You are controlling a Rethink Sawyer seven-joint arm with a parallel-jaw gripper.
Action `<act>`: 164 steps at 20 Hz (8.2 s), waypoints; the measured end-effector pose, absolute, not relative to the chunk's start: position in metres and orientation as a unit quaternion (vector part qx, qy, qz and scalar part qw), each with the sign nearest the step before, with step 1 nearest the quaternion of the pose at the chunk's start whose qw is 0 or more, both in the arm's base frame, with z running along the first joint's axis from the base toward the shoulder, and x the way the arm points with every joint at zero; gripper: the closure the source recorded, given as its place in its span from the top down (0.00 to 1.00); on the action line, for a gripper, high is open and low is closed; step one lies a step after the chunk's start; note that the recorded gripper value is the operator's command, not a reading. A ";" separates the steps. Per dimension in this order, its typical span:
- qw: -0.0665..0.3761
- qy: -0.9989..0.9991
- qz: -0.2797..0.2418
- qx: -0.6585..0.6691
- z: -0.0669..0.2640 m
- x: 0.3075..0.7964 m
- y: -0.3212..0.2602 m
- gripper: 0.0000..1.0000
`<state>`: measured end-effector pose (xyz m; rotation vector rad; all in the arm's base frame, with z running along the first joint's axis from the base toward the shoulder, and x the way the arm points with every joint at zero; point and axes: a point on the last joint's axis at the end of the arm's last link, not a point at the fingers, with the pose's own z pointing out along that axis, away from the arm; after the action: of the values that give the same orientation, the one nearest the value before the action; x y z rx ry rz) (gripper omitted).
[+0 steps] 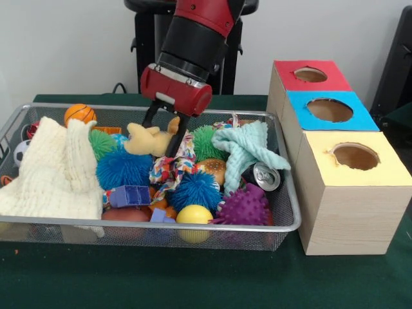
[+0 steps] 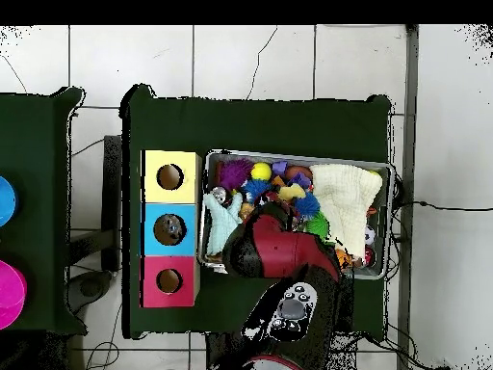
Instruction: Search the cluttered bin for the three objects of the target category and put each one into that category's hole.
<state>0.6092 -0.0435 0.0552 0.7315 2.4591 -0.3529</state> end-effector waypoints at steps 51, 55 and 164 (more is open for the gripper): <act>0.238 0.896 -0.195 0.320 0.083 0.619 -0.127 1.00; 0.235 0.896 -0.197 0.322 0.084 0.618 -0.130 1.00; 0.211 0.856 -0.281 0.379 0.120 0.561 -0.101 0.00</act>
<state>0.5609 -0.1014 0.1196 1.0526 2.3794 -0.7804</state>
